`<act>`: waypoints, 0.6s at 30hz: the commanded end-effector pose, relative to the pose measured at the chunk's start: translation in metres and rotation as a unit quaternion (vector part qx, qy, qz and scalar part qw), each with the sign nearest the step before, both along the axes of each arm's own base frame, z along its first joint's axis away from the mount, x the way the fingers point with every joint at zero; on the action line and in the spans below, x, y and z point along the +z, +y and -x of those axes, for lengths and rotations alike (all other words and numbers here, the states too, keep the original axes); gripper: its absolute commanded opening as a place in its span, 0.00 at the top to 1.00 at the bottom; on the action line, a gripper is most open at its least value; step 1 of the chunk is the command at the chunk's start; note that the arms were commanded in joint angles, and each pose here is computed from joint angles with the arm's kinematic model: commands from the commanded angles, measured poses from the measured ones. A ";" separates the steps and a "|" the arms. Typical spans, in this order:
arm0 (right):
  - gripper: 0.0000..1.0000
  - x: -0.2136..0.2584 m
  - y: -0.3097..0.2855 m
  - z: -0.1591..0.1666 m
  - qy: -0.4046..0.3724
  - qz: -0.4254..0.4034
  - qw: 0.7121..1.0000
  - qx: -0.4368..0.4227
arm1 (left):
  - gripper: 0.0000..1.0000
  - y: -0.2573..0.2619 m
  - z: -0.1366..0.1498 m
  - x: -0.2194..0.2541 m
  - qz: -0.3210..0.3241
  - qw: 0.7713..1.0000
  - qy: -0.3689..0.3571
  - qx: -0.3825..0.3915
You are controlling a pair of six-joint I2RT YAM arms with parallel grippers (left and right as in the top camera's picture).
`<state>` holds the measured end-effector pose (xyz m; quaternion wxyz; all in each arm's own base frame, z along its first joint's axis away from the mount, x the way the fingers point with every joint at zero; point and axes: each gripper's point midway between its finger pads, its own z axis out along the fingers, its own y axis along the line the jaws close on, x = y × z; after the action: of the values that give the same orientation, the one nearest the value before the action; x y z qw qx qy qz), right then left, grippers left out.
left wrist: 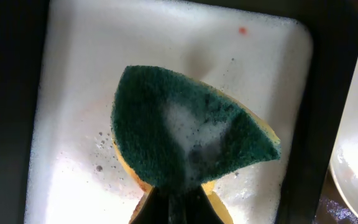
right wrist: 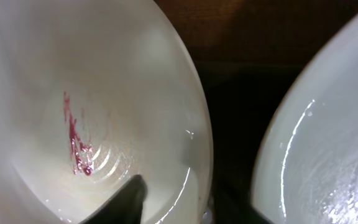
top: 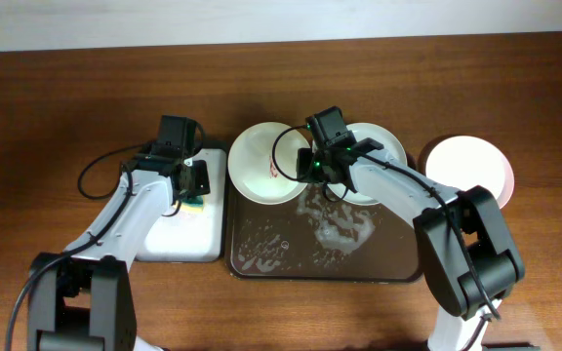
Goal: Clean dirty plates on tray and stack at the side
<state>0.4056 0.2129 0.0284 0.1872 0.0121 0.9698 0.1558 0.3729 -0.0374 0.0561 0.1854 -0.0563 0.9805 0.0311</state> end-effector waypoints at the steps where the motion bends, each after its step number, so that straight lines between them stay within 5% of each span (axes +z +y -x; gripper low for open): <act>1: 0.70 -0.014 -0.004 0.001 0.007 0.014 1.000 -0.002 | 0.98 0.001 0.000 -0.002 -0.005 1.000 0.002 0.004; 8: 0.96 -0.008 -0.001 -0.003 -0.006 0.011 1.000 0.004 | 0.98 0.001 0.000 -0.002 -0.005 1.000 0.002 0.004; 18: 0.96 -0.013 -0.034 0.098 0.196 0.065 0.978 0.018 | 0.97 0.001 0.000 -0.002 -0.005 1.000 0.002 0.004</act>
<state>0.3341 0.1797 0.0116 0.0416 0.0185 0.9952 0.0861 0.3729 -0.0369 0.0562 0.1855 -0.0565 0.9805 0.0327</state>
